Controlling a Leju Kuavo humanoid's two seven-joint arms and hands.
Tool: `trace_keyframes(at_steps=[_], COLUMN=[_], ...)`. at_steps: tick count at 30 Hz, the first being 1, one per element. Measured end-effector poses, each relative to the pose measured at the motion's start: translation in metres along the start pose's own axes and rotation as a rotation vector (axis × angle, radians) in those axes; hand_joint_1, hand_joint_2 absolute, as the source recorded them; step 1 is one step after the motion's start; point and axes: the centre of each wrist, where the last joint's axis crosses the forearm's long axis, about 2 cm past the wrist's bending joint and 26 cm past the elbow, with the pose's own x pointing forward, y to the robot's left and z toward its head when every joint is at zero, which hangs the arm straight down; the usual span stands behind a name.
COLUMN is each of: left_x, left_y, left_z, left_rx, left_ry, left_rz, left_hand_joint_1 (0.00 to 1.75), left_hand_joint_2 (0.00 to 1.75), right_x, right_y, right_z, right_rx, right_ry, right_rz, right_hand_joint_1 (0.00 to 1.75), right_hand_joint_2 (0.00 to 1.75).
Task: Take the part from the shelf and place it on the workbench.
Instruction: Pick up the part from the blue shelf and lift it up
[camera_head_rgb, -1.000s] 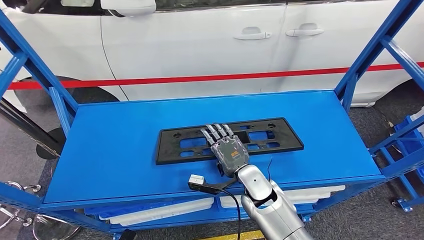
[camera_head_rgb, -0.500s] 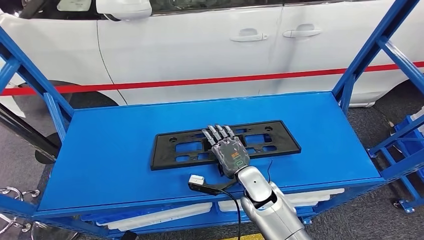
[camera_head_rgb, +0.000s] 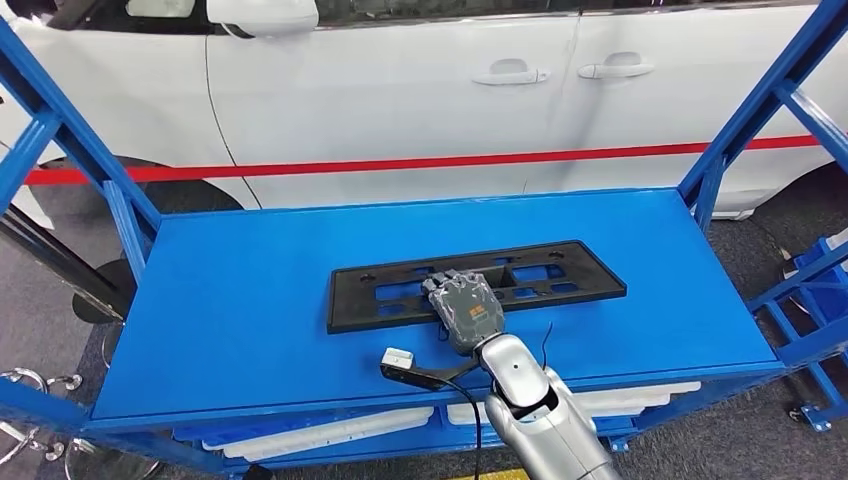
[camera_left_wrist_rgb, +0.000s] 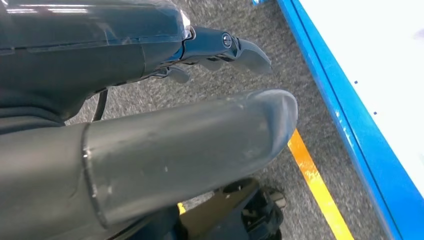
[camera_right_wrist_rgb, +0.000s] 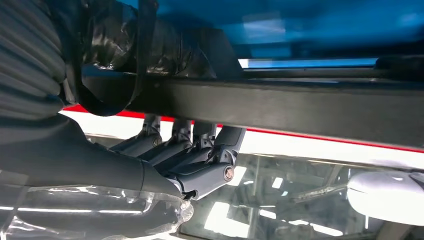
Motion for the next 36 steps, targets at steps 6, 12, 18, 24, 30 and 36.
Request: trace_keyframes(at_steps=[6, 12, 18, 24, 30, 36], left_x=[0.000, -0.002, -0.003, -0.002, -0.003, -0.002], left_y=[0.000, 0.001, 0.001, 0.001, 0.001, 0.000], left_z=[0.000, 0.002, 0.002, 0.002, 0.002, 0.002], left_rx=[0.003, 0.012, 0.017, 0.032, 0.035, 0.038], left_ry=[-0.007, -0.007, -0.009, -0.011, -0.020, -0.031], left_rz=[-0.004, -0.009, -0.014, -0.027, -0.021, -0.024], left_hand_joint_1=[0.00, 0.00, 0.00, 0.00, 0.00, 0.00], left_hand_joint_2=[0.00, 0.00, 0.00, 0.00, 0.00, 1.75], right_x=[0.000, -0.003, -0.004, -0.003, 0.008, 0.018], right_y=[-0.003, -0.004, -0.009, -0.043, -0.119, -0.157], right_z=[-0.001, 0.001, 0.000, -0.007, -0.010, -0.002], right_rx=[-0.014, -0.022, -0.045, -0.202, -0.454, -0.612], right_ry=[0.009, 0.021, 0.027, -0.006, -0.084, -0.162], right_rz=[-0.013, -0.028, -0.043, -0.194, -0.334, -0.380], right_hand_joint_1=[1.75, 1.75, 1.75, 1.75, 1.75, 1.75], right_hand_joint_2=[1.75, 1.75, 1.75, 1.75, 1.75, 1.75])
